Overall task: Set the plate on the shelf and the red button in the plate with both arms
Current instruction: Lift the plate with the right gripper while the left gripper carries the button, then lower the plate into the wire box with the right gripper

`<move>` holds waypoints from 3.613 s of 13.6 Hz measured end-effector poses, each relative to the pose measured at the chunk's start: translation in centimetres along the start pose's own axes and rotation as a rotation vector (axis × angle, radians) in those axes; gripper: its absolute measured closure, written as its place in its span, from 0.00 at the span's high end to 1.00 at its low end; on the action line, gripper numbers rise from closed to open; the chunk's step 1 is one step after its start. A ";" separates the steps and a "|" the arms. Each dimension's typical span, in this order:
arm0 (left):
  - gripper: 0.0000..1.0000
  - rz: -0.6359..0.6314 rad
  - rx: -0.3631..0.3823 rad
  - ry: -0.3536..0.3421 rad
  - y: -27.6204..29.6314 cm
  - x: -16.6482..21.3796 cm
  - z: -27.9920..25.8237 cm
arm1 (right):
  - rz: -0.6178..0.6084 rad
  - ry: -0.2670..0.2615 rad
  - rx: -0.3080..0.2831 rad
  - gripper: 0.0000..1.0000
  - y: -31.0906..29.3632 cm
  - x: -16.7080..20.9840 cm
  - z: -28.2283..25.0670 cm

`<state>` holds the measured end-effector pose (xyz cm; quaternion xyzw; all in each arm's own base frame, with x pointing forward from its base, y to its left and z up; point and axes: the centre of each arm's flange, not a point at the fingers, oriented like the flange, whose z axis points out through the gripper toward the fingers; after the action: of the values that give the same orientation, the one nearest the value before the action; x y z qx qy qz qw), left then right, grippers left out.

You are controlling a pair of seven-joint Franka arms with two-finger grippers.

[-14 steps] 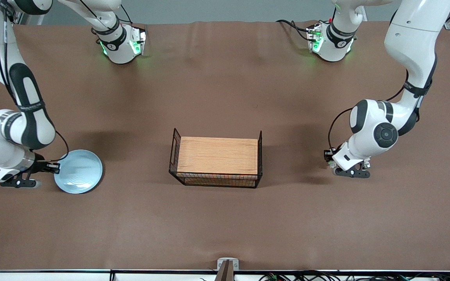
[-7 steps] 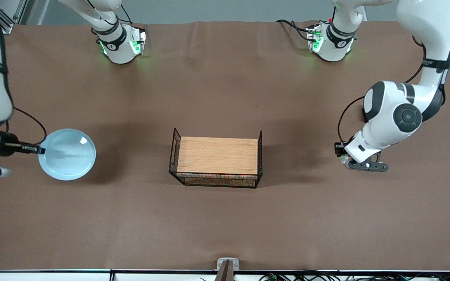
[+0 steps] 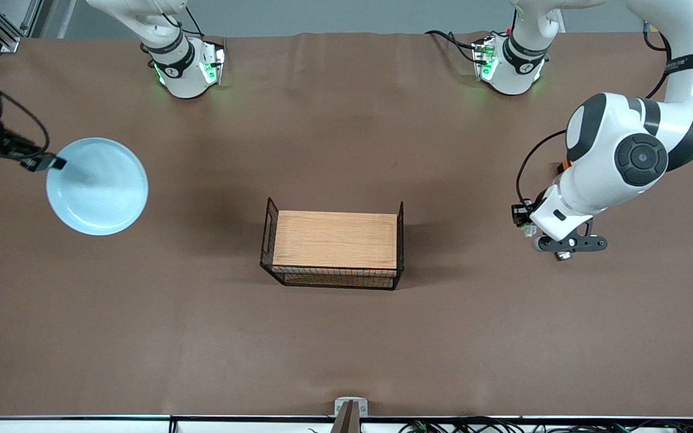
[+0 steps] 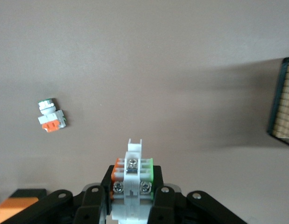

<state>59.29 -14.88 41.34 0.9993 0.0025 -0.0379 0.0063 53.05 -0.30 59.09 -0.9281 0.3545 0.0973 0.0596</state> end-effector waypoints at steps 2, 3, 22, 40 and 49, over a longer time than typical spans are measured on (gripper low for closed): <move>0.34 -0.044 -0.008 0.008 2.2 -0.2 -2.2 | 0.137 0.019 -0.008 0.03 -4.9 -6.8 0.0; 0.34 -0.068 -0.010 0.005 3.2 -0.4 -3.3 | 0.194 0.030 -0.004 0.03 -7.3 -9.8 0.5; 0.34 -1.201 -0.202 -0.041 22.5 -6.3 -12.2 | 0.820 0.255 0.198 0.03 -28.1 -28.8 23.5; 0.34 -1.448 -0.261 -0.080 23.7 -3.9 -9.2 | 0.835 0.341 0.224 0.37 -32.5 -30.2 30.5; 0.34 -1.446 -0.259 -0.078 23.8 -3.9 -9.0 | 0.640 0.357 0.153 1.00 -33.6 -29.7 25.0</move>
<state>56.22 -38.62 50.93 0.7374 0.6650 -0.0674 0.0976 50.38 48.31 42.73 -0.7655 0.6377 -0.0791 0.0329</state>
